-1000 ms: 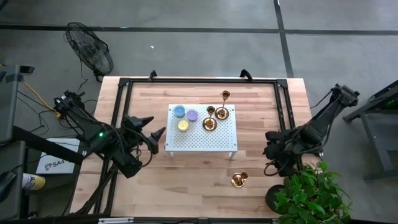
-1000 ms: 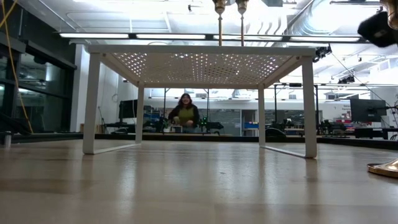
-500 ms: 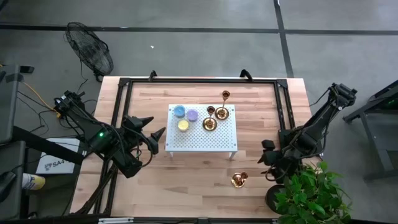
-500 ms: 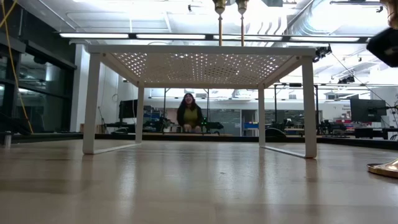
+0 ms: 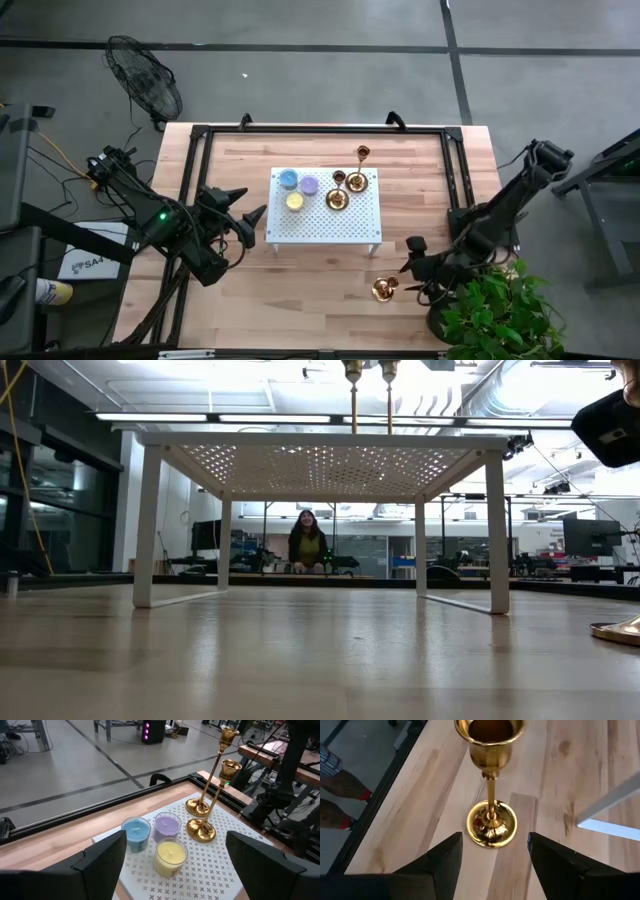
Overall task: Pick & Place candle stick holders
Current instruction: Put the gold candle holder on the shelf
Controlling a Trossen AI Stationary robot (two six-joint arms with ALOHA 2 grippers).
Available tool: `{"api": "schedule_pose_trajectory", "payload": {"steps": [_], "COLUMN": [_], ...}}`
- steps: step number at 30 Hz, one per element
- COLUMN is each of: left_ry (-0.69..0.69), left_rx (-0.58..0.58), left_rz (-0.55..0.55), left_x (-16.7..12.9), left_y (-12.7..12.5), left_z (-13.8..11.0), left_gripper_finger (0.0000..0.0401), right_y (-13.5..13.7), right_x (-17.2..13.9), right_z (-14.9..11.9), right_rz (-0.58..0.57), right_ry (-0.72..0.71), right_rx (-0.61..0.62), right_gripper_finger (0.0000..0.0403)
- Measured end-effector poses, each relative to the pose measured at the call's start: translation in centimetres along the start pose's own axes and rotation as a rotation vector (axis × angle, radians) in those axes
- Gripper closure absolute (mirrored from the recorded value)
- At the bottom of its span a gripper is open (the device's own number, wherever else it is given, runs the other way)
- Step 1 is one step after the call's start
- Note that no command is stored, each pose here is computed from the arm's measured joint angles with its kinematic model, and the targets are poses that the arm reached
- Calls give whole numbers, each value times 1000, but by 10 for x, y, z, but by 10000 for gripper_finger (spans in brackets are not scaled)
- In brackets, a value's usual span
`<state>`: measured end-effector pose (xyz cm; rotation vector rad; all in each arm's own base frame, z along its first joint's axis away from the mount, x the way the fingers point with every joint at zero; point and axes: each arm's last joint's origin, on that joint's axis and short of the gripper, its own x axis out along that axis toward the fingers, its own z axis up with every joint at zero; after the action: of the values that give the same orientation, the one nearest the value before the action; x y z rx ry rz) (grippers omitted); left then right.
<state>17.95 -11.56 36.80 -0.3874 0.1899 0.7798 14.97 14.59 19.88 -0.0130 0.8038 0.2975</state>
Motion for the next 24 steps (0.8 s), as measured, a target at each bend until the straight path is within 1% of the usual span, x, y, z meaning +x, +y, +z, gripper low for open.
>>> {"api": "schedule_pose_trajectory", "payload": {"steps": [4, 7, 11, 14, 18, 21, 24], "left_ry": [4, 4, 3, -4, -10, -11, -13], "left_rx": [-5, -6, -6, -3, -22, -29, -36], "left_rz": [-1, -1, -1, 0, -5, -7, -7], "left_x": [0, 0, 0, 0, 0, 0, 0], "left_y": [0, 0, 0, 0, -1, -2, -2], "left_z": [0, 0, 0, 0, 1, 1, 1], "left_gripper_finger": [66, 66, 66, 66, 66, 66, 66], "right_y": [5, 7, 8, 10, 10, 10, 10], "right_x": [12, 20, 31, 38, 41, 42, 42], "right_z": [3, 5, 7, 8, 12, 13, 12], "right_rz": [8, -19, -14, -23, -36, -38, -44], "right_ry": [-32, -63, -73, -90, -143, -148, -140], "right_rx": [16, 18, 61, 69, 110, 134, 134], "right_gripper_finger": [182, 182, 183, 183, 183, 185, 195]}}
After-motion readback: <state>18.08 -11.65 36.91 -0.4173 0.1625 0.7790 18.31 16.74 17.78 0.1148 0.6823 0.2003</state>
